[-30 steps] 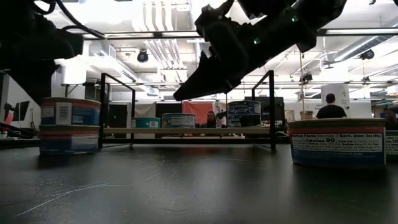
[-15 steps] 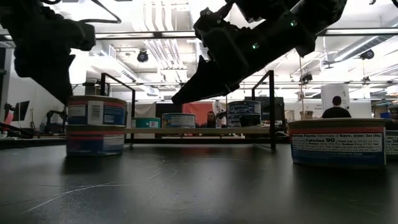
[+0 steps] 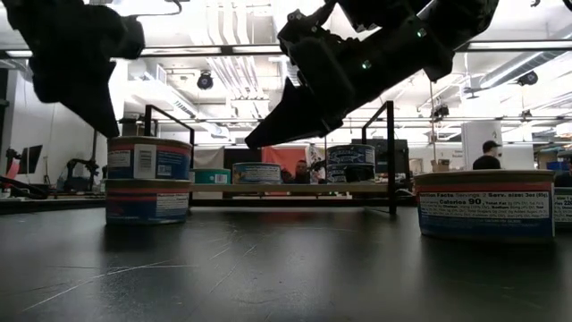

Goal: Stack canned seafood by type on shelf
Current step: Put the blue tuna can on the shelf

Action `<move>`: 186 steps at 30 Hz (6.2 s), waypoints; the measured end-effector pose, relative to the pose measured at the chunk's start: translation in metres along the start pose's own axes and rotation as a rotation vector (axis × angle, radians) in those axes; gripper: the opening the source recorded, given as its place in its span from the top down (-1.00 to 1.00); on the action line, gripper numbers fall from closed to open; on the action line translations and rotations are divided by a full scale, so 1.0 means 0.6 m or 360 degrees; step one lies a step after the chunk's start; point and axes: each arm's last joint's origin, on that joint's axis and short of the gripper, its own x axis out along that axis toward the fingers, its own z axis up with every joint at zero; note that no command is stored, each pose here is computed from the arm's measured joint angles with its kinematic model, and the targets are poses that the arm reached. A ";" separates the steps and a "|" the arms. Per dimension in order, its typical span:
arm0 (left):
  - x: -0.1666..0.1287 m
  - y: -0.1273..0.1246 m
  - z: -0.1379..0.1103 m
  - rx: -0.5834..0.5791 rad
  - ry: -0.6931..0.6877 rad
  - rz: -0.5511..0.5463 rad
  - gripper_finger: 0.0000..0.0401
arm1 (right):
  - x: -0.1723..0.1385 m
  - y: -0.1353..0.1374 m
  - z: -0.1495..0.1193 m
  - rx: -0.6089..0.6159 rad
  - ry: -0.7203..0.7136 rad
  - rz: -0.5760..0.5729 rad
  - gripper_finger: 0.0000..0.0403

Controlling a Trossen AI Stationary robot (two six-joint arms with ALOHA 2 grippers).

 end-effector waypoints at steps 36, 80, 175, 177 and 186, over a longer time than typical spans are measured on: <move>-0.054 0.006 0.018 -0.0003 -0.0230 0.0218 1.00 | 0.105 0.002 0.048 -0.0062 -0.0110 -0.0065 0.94; -0.014 -0.007 -0.063 0.0167 -0.0734 -0.0664 1.00 | 0.107 -0.012 0.064 -0.0114 -0.0217 -0.0081 0.94; -0.008 0.069 -0.054 -0.0490 -0.0496 -0.0572 -0.19 | 0.109 0.002 0.027 -0.0097 -0.0068 -0.0109 0.94; -0.016 0.070 -0.050 -0.0494 -0.0481 -0.0534 -0.19 | 0.109 0.004 0.026 -0.0100 -0.0065 -0.0108 0.94; -0.011 0.069 -0.053 -0.0567 -0.0463 -0.0561 -0.19 | 0.111 0.010 0.010 -0.0120 -0.0012 -0.0084 0.94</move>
